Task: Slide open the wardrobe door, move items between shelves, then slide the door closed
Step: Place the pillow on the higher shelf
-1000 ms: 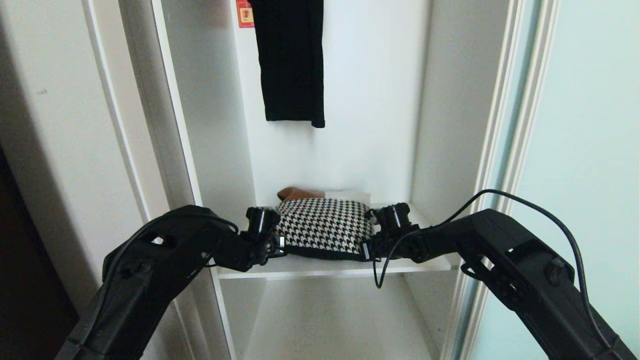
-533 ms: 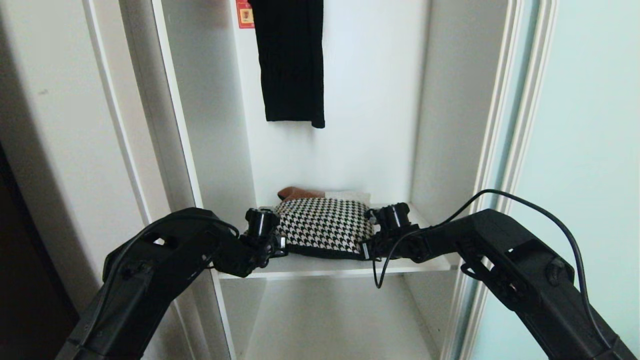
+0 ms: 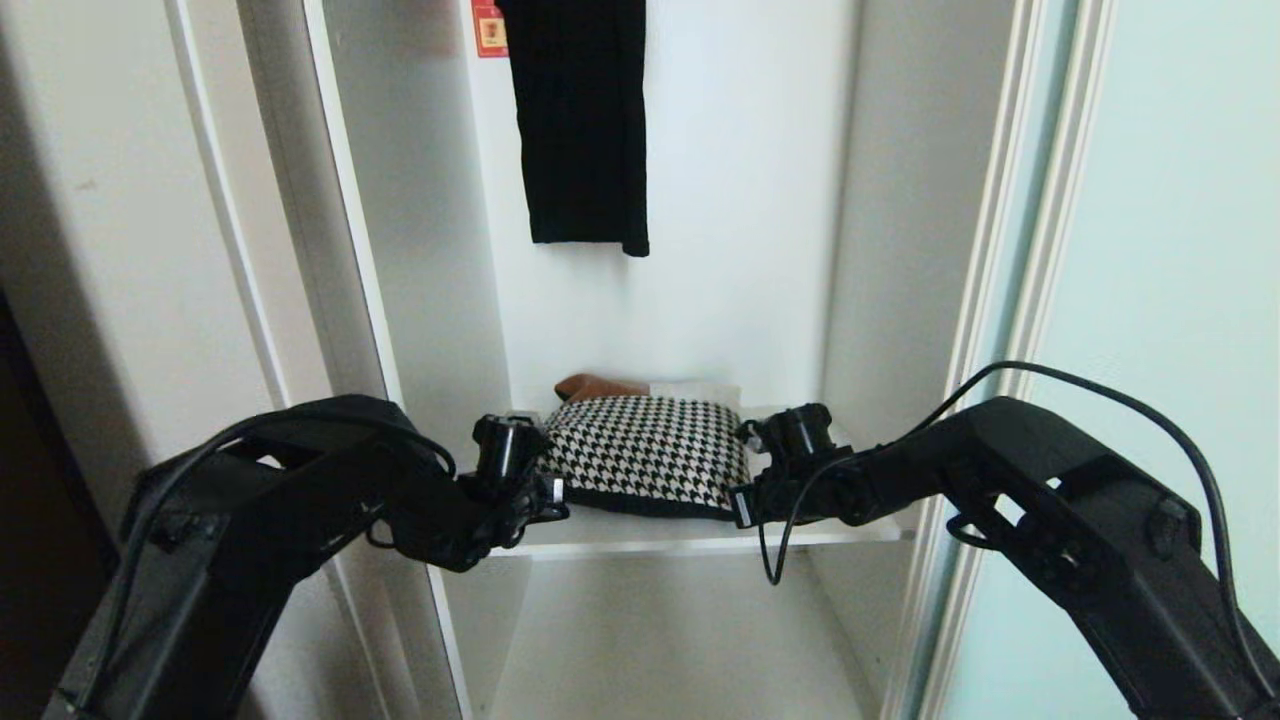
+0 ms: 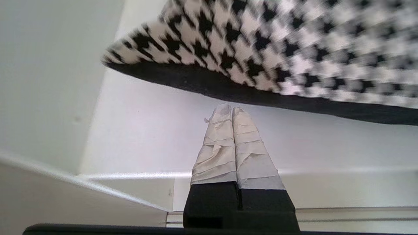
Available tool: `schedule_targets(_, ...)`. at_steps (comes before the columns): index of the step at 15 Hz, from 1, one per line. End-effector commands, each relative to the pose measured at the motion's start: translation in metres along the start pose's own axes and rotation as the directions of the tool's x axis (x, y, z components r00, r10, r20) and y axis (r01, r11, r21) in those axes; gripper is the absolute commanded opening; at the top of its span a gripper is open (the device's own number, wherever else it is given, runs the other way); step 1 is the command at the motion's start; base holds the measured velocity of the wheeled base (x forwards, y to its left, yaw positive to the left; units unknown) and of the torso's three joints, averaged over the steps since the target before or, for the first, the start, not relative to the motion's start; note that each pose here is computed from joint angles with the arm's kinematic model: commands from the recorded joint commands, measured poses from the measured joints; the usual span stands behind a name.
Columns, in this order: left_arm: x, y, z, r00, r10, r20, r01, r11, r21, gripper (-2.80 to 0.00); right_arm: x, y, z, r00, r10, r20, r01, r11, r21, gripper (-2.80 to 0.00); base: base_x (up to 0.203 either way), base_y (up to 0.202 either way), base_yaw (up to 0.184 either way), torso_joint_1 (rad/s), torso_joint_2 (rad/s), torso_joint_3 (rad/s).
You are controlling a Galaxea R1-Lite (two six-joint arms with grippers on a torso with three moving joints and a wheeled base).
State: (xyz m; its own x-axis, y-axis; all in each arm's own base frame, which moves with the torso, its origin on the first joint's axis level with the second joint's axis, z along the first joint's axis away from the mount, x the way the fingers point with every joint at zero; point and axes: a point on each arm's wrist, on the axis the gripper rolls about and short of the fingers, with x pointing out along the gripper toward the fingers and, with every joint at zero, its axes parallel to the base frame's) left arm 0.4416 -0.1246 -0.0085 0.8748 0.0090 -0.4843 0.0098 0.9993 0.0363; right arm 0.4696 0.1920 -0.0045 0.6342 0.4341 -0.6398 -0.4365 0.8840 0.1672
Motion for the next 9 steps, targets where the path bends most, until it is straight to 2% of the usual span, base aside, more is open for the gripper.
schedule_targets(1, -0.042, 0.004, 0.04, 0.996, -0.008, 0.085, 0.01, 1.0, -0.026, -2.8, -0.033, 0.018, 0.024, 0.999, 0.02, 0.048, -0.019, 0.999, -0.033, -2.8, 0.0, 0.0, 0.0, 0.0, 0.0, 0.0)
schedule_targets(3, -0.069, 0.011, 0.05, 0.995, 0.01, 0.101, -0.005, 0.999, -0.044, -2.8, -0.05, 0.026, 0.027, 0.999, 0.019, 0.034, -0.017, 0.999, -0.04, -2.8, 0.0, 0.0, 0.0, 0.0, 0.0, 0.0)
schedule_targets(5, -0.095, 0.015, 0.057, 0.989, 0.089, 0.122, -0.08, 0.994, -0.071, -2.8, -0.073, 0.031, 0.024, 1.0, 0.007, 0.013, -0.007, 0.999, -0.037, -2.8, 0.0, 0.0, 0.0, 0.0, 0.0, 0.0)
schedule_targets(7, -0.117, 0.022, 0.053, 0.982, 0.145, 0.12, -0.136, 0.987, -0.081, -2.8, -0.099, 0.036, 0.014, 1.0, 0.004, -0.017, -0.005, 0.999, -0.036, -2.8, 0.0, 0.0, 0.0, 0.0, 0.0, 0.0)
schedule_targets(9, -0.15, 0.03, 0.061, 0.972, 0.158, 0.173, -0.143, 0.985, -0.1, -2.8, -0.125, 0.042, -0.003, 0.999, 0.008, -0.047, -0.01, 0.999, -0.039, -2.8, 0.0, 0.0, 0.0, 0.0, 0.0, 0.0)
